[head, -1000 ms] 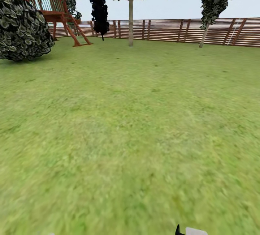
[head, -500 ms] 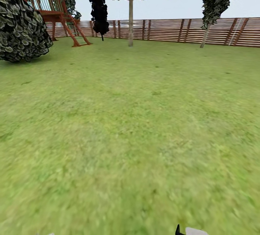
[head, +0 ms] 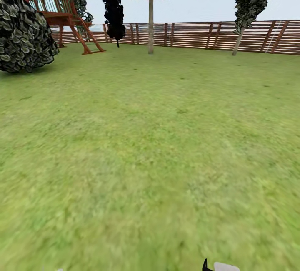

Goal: In the garden, pick up the pesticide atomizer on the floor and spray pesticide onto both trees until each tree trunk is fully covered.

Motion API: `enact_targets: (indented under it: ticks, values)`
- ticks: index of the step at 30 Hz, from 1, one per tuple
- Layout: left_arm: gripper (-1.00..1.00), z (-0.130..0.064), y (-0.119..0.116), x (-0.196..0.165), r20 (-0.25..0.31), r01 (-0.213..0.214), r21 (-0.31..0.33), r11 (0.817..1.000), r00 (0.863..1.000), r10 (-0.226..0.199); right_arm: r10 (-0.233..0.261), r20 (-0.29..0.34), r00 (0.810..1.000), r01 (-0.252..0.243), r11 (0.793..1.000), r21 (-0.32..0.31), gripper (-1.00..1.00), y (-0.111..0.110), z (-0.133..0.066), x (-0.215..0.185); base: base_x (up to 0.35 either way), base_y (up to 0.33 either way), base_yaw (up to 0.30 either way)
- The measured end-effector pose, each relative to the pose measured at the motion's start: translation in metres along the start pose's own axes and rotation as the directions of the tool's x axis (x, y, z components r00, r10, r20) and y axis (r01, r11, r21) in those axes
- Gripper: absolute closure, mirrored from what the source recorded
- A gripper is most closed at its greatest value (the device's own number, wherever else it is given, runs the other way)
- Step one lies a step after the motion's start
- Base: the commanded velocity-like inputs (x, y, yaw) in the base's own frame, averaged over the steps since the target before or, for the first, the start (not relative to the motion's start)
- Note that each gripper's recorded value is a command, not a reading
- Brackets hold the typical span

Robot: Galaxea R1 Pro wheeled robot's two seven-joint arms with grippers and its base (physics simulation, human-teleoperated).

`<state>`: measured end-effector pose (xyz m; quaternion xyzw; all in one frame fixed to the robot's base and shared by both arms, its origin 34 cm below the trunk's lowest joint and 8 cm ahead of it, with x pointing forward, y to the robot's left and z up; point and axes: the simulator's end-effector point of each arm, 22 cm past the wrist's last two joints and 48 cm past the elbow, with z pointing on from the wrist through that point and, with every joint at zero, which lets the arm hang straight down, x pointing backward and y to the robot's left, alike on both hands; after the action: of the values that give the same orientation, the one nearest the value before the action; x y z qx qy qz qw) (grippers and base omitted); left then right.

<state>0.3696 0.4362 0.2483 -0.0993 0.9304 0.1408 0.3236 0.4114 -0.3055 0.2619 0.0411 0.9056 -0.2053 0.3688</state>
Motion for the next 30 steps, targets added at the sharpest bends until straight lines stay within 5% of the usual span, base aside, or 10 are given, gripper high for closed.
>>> enact_targets:
  ticks: [30]
  values:
    - [1.0,0.0,-0.0006,0.0002,-0.001,0.0,0.003,1.0,1.0,0.0,0.0,0.0,1.0,0.0,1.0,0.0,-1.0,0.0001,0.0,0.0,0.338,0.0,0.0]
